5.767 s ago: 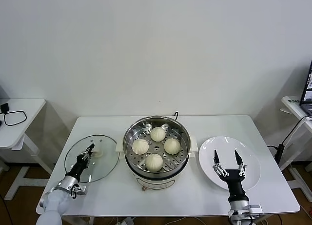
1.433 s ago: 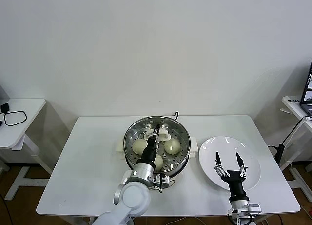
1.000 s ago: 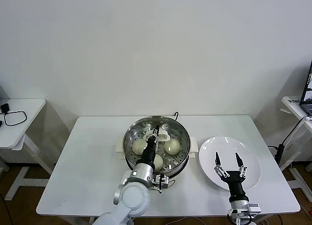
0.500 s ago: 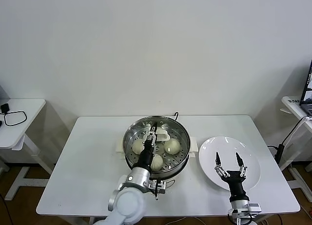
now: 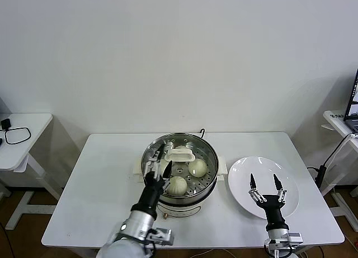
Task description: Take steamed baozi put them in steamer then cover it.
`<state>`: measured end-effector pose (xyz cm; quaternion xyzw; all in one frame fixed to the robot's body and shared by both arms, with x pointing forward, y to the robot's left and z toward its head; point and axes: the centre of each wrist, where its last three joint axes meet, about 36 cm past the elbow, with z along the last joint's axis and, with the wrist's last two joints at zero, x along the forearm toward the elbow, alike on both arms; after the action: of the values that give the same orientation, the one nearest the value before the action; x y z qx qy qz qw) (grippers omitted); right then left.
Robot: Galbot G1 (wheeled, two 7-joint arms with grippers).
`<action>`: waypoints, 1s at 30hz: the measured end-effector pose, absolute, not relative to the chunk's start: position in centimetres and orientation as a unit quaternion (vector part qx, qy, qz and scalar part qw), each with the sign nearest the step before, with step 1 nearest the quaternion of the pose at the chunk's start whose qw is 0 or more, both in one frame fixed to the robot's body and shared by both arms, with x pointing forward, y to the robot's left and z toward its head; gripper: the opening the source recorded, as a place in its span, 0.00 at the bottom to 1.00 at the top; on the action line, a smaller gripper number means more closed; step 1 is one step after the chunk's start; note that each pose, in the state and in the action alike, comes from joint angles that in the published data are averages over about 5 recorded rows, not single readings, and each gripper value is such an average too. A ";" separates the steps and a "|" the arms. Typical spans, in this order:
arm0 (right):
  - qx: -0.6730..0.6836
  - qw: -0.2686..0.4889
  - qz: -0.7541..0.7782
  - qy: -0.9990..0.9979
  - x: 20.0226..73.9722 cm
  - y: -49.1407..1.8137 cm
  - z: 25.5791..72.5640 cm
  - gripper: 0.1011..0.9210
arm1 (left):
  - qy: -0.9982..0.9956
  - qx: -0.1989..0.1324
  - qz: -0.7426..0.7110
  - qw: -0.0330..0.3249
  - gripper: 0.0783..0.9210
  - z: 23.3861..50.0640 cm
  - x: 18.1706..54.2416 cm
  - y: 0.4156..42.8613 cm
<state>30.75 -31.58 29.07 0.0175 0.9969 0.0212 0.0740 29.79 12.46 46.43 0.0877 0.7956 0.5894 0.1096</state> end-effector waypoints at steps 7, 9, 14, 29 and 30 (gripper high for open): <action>0.016 0.072 0.027 0.997 30.6 -31.4 30.5 0.88 | 0.888 0.097 0.436 0.110 0.88 46.6 29.4 15.6; 0.014 0.072 0.027 0.997 30.6 -31.4 31.1 0.88 | 0.909 0.092 0.391 0.107 0.88 46.4 29.6 16.5; 0.011 0.075 0.027 0.997 30.8 -31.2 32.6 0.88 | 0.949 0.072 0.293 0.088 0.88 45.4 29.9 18.9; 0.005 0.084 0.031 0.996 31.2 -30.1 35.6 0.88 | 0.988 0.022 0.147 0.040 0.88 41.5 29.5 23.7; 0.005 0.084 0.030 0.996 31.2 -30.1 35.7 0.88 | 0.989 0.021 0.143 0.038 0.88 41.3 29.4 23.8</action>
<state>31.17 -30.06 35.68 0.0051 0.9960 0.0304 0.0843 29.43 23.83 41.34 0.0209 0.9888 0.1429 0.0384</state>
